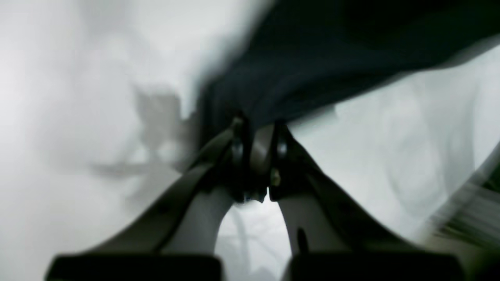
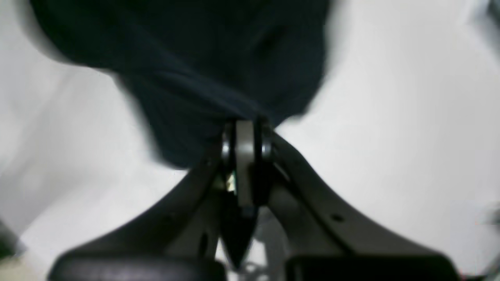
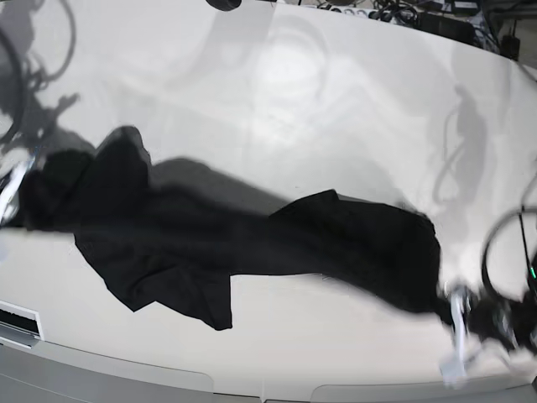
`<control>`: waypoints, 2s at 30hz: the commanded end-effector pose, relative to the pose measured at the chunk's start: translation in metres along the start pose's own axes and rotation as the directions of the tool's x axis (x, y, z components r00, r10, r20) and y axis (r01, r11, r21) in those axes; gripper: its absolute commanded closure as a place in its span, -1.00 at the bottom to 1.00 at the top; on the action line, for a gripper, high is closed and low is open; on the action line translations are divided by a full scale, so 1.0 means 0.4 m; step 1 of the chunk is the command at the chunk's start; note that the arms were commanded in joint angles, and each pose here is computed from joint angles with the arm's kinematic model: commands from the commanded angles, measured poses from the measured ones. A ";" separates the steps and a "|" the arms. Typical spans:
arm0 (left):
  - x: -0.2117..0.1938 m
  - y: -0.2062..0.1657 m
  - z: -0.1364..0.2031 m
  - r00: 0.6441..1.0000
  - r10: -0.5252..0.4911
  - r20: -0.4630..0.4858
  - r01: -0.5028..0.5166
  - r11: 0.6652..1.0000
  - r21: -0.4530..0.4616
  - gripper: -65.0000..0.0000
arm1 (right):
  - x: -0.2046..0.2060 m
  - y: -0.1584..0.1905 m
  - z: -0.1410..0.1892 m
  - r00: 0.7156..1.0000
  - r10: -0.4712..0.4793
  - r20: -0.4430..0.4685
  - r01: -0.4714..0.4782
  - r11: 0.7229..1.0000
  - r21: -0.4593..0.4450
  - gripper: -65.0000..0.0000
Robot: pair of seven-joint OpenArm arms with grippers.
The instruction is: Layout the t-shirt on the table in an organized manner, then fold the t-shirt properly
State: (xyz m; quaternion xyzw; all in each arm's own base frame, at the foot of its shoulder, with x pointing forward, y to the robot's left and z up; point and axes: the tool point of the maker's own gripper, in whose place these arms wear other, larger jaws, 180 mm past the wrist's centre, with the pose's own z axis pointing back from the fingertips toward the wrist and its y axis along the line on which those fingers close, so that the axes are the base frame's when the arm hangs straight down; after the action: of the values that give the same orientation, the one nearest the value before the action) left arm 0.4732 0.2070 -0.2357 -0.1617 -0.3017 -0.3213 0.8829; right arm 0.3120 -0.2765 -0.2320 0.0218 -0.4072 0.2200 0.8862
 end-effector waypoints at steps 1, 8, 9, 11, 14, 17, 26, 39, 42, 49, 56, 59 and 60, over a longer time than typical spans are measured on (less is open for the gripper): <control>0.191 0.027 0.126 0.980 -0.065 0.186 0.054 0.996 0.067 1.00 | 0.088 -0.063 0.049 0.996 0.054 0.065 -0.049 0.995 -0.087 1.00; 0.340 0.030 0.247 0.947 -0.120 0.299 0.086 0.989 0.124 1.00 | 0.336 -0.187 0.237 0.943 0.257 0.211 -0.195 0.941 -0.276 1.00; 0.338 0.027 0.246 0.948 -0.117 0.295 0.085 0.990 0.117 1.00 | 0.347 -0.185 0.246 0.938 0.267 0.223 -0.202 0.940 -0.275 1.00; 0.332 0.019 0.244 0.952 -0.105 0.286 0.081 0.992 0.095 1.00 | 0.348 -0.179 0.246 0.937 0.266 0.226 -0.206 0.944 -0.260 1.00; 0.305 0.021 0.240 0.968 -0.096 0.232 0.077 0.993 0.088 1.00 | 0.317 -0.170 0.223 0.952 0.232 0.200 -0.184 0.955 -0.232 1.00; 0.286 0.029 0.243 0.975 -0.089 0.201 0.072 0.993 0.093 1.00 | 0.251 -0.116 0.169 0.970 0.185 0.160 -0.167 0.979 -0.117 1.00; 0.046 -0.006 0.063 1.000 -0.006 0.030 0.007 0.999 -0.031 1.00 | 0.007 0.095 0.022 0.999 0.017 0.030 -0.023 0.981 0.191 1.00; -0.437 -0.180 -0.141 0.939 0.176 -0.294 -0.240 0.951 -0.197 1.00 | -0.207 0.242 0.006 0.989 -0.031 -0.142 0.076 0.942 0.326 1.00; -0.470 -0.188 -0.141 0.930 0.185 -0.318 -0.255 0.947 -0.197 1.00 | -0.243 0.258 0.015 0.983 -0.036 -0.181 0.097 0.936 0.339 1.00; -0.429 -0.124 -0.093 0.941 0.184 -0.284 -0.232 0.962 -0.144 0.16 | -0.285 0.160 0.010 0.964 0.007 -0.265 0.035 0.988 0.150 -0.23; -0.385 -0.076 -0.065 0.942 0.229 -0.246 -0.256 0.963 -0.083 -0.06 | -0.268 0.161 0.008 0.968 -0.066 -0.244 0.103 0.985 0.141 -0.24; -0.380 -0.088 -0.072 0.944 0.247 -0.219 -0.275 0.956 -0.106 -0.06 | -0.217 0.260 0.024 0.982 -0.104 -0.160 0.156 0.921 0.356 -0.24; -0.383 -0.091 -0.075 0.943 0.252 -0.217 -0.280 0.954 -0.110 -0.06 | -0.204 0.297 0.034 0.984 -0.116 -0.134 0.163 0.889 0.429 -0.24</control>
State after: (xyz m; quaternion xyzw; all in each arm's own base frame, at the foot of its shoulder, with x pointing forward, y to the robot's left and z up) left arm 0.3541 0.2349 -0.3714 -0.2263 -0.1341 -0.2354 0.9356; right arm 0.2034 -0.1999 -0.3060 0.2459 -0.2879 0.2385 0.8943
